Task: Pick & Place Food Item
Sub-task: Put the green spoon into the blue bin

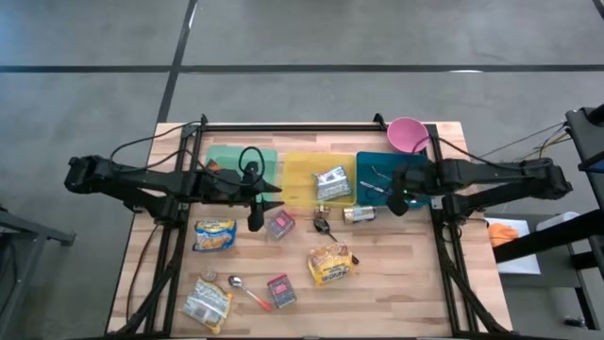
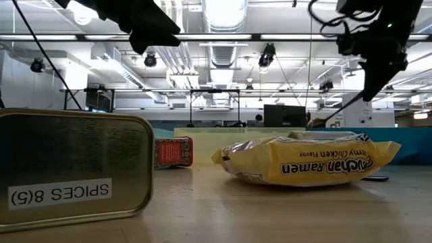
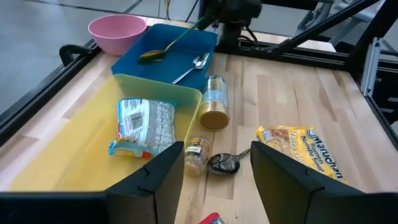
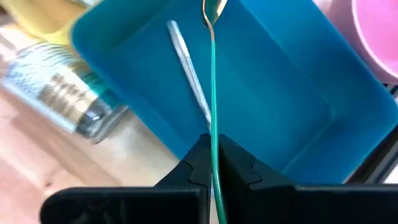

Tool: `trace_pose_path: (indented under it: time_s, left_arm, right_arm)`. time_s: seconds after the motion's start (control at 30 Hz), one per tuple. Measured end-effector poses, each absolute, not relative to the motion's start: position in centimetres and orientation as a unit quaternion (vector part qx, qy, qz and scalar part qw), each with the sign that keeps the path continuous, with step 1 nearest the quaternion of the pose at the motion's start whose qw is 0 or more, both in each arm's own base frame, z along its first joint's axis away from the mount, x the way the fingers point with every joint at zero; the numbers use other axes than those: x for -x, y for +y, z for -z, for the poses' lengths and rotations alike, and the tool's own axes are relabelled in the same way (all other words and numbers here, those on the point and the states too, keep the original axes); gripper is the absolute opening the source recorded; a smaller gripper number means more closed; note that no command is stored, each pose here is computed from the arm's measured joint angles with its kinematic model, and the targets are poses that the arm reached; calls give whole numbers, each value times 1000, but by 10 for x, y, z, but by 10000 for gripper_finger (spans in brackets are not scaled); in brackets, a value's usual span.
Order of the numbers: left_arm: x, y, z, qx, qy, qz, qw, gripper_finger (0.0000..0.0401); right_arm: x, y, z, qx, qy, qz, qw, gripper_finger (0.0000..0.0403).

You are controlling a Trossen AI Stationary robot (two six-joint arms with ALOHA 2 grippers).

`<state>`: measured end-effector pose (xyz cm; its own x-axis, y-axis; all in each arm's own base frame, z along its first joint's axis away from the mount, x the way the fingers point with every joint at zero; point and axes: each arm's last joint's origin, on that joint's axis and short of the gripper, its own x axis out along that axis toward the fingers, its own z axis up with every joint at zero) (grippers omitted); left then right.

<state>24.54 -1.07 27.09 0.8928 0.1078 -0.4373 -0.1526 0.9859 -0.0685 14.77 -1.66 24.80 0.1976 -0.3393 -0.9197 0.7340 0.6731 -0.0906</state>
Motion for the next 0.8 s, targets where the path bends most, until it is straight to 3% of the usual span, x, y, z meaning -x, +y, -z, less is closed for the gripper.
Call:
trace_pose_path:
  time_s: [0.27, 0.4, 0.8]
  left_arm:
    - [-245, -11, -271, 51, 222, -67, 971, 193]
    - [-245, -11, -271, 51, 223, -67, 971, 193]
    - [-245, -11, -270, 50, 228, -67, 970, 193]
  right_arm:
    - [-168, -32, -239, -135, 568, 241, 776, 11]
    - [-171, -42, -232, -127, 602, 195, 764, 11]
    - [-168, -77, -217, -213, 619, 267, 707, 10]
